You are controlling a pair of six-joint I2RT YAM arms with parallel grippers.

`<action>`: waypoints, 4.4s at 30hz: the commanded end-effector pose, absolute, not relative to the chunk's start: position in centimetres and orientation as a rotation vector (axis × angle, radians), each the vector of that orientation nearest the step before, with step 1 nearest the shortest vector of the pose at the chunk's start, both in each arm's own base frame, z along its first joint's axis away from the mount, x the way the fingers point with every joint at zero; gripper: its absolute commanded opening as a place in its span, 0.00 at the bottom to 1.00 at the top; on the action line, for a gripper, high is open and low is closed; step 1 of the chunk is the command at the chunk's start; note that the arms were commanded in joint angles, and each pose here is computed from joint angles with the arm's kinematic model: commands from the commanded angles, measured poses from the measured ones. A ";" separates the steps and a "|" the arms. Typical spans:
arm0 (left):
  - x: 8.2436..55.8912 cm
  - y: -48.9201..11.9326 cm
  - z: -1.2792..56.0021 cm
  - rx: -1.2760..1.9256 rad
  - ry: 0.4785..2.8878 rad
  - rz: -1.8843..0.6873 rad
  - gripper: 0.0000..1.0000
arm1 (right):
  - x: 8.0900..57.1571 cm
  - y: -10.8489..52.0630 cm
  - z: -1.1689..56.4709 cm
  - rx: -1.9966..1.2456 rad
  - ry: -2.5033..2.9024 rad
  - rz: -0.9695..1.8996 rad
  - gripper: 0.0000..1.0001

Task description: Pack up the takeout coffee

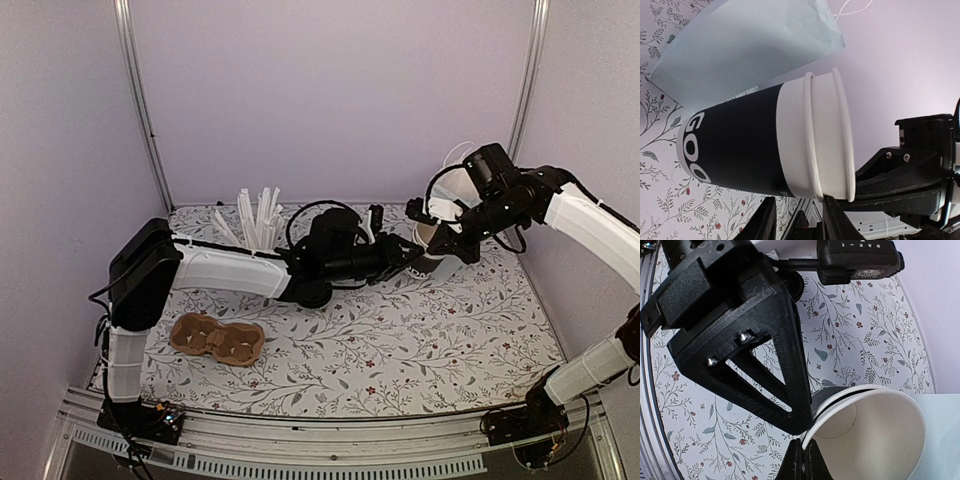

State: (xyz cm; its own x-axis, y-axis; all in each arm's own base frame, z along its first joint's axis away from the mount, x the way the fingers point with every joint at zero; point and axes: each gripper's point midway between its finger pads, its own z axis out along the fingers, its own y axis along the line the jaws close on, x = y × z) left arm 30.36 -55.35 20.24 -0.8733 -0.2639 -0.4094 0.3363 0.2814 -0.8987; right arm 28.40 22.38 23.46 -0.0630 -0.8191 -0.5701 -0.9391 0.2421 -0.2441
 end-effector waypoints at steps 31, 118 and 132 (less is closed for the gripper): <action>34.7 -51.0 17.5 0.088 2.122 -1.135 0.33 | 26.7 25.6 27.8 -1.658 1.729 0.340 0.00; 42.7 -41.4 14.0 1.421 2.071 0.202 0.00 | 23.8 20.0 14.8 -1.635 2.031 0.341 0.00; 43.0 -40.3 11.0 1.558 2.062 0.252 0.00 | 23.3 20.2 14.5 -1.644 2.039 0.382 0.00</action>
State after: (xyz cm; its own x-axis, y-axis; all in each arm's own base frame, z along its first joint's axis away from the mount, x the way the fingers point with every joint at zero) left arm 42.98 -40.55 12.74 -0.2083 0.9133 -0.3500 0.8143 0.3602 0.4552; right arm 23.58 19.53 13.93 -0.1516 -0.8449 -0.5129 -0.9641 0.2409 -0.1119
